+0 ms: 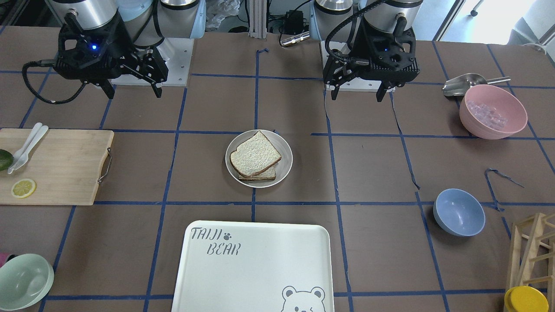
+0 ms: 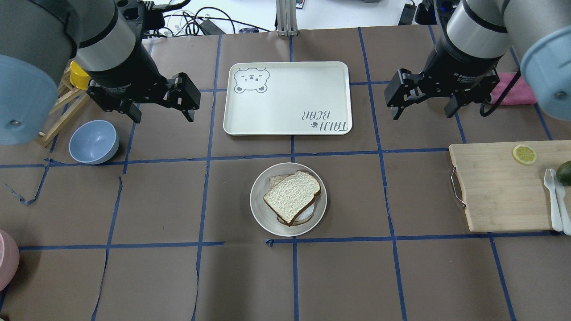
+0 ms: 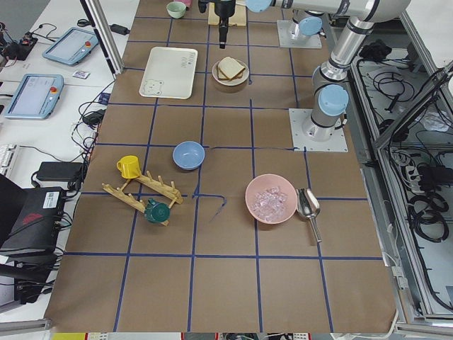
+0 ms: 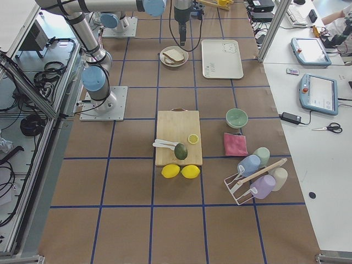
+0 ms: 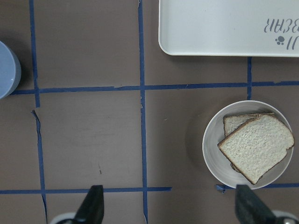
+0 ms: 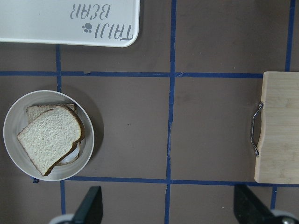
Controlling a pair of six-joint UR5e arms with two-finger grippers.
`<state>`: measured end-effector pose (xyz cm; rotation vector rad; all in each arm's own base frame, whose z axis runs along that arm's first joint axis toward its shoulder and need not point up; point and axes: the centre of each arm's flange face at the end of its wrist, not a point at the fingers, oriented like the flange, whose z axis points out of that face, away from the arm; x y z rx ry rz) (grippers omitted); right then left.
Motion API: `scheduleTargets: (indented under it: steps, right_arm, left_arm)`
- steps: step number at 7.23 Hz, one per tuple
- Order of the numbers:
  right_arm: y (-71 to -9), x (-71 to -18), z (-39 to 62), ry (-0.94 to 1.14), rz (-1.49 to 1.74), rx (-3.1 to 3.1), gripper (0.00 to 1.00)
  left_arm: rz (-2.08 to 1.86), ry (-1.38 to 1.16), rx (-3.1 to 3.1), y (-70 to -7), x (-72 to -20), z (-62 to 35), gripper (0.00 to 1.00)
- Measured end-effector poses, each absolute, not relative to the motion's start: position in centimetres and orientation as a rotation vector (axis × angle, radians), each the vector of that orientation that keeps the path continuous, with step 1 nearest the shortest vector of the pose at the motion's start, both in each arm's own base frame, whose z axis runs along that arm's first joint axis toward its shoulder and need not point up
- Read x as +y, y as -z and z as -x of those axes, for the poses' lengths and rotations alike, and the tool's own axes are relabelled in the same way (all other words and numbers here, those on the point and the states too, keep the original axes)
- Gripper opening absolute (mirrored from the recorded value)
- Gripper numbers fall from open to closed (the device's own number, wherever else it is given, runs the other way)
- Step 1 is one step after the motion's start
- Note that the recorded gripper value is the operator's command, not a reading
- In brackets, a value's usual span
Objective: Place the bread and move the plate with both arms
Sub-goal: 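Move the left gripper toward the white plate's rim, then lower the left gripper and grip the white plate's rim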
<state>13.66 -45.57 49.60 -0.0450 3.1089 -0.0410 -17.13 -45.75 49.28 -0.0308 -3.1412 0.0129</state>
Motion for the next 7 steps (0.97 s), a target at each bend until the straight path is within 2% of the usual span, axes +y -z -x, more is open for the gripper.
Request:
scheduleTargets:
  steps: [3, 7]
  right_arm:
    - [-49.4, -45.8, -13.6, 0.042, 0.036, 3.111, 1.00]
    - [-49.4, -45.8, -13.7, 0.042, 0.034, 3.105, 1.00]
  left_arm:
    - [0.020, 0.131, -3.140, -40.7, -46.8, 17.7, 1.00]
    - [0.079, 0.111, -3.103, -29.5, -46.0, 20.9, 1.00]
